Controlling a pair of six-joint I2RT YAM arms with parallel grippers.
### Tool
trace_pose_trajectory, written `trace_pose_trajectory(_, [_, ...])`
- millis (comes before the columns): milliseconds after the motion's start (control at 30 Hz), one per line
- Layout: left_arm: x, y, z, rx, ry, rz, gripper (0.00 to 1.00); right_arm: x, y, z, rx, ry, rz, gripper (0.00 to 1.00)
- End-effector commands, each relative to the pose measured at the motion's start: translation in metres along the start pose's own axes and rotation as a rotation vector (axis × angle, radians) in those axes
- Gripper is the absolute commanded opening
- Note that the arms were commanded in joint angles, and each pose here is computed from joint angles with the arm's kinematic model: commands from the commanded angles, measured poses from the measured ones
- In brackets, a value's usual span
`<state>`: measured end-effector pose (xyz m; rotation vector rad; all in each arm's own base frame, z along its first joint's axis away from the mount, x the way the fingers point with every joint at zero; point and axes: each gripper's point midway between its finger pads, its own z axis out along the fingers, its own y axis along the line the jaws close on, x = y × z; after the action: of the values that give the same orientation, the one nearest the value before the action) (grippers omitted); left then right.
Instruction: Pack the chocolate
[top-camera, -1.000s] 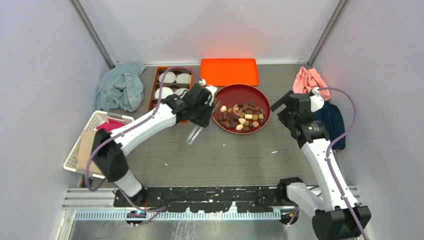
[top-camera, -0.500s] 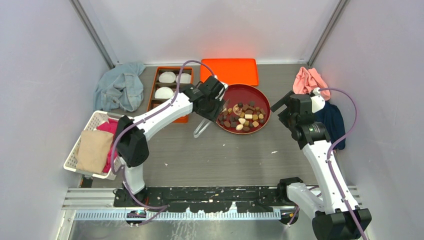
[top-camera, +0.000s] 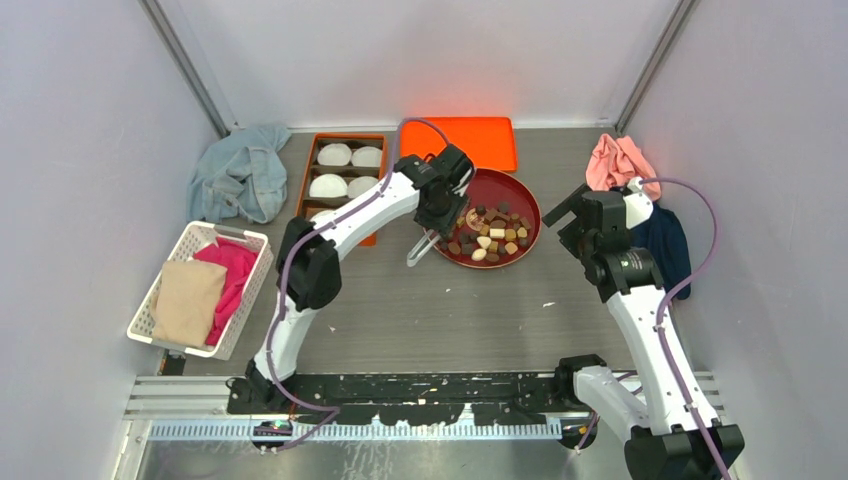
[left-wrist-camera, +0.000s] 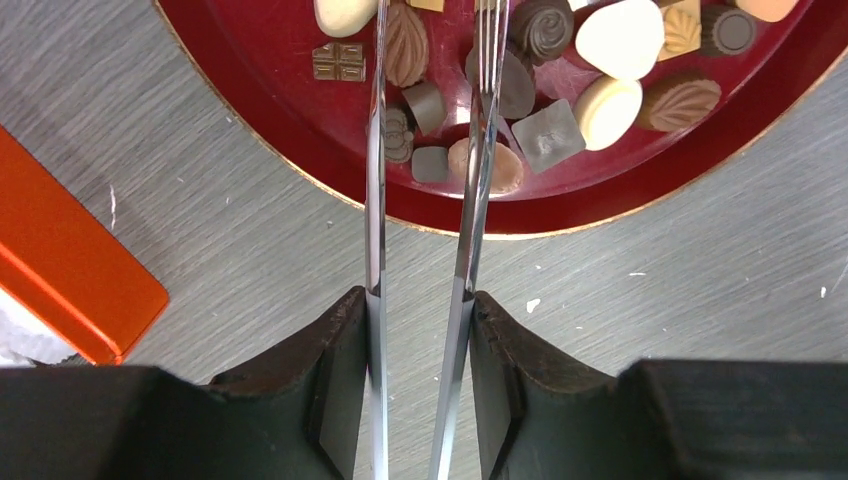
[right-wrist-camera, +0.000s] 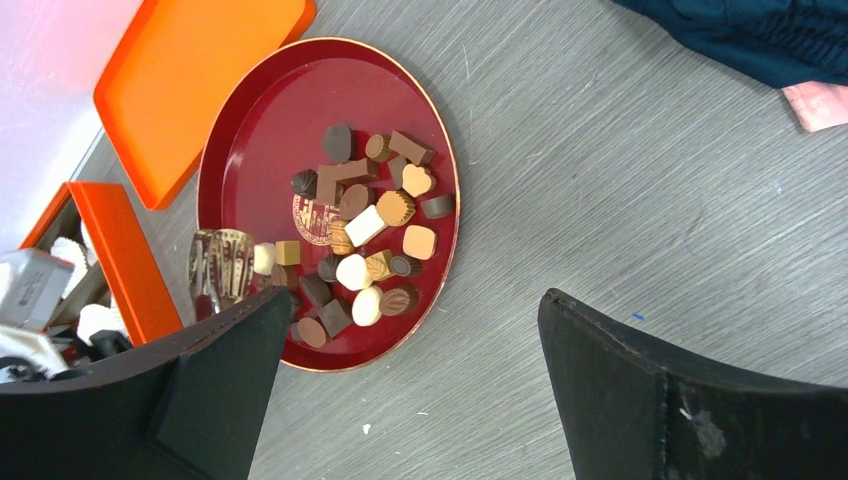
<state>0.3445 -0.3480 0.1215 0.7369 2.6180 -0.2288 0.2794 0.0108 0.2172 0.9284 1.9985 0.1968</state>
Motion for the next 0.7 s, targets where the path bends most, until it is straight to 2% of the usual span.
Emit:
trace_pose_trajectory(0, [-0.001, -0.003, -0.005, 0.005, 0.031, 0.017, 0.38, -0.017, 0.005, -0.011, -0.02, -0.061, 0.005, 1.0])
trace_pose_trajectory(667, [0.006, -0.017, 0.017, 0.065, 0.085, 0.016, 0.42, -0.015, 0.0, -0.013, -0.012, -0.062, 0.012, 1.0])
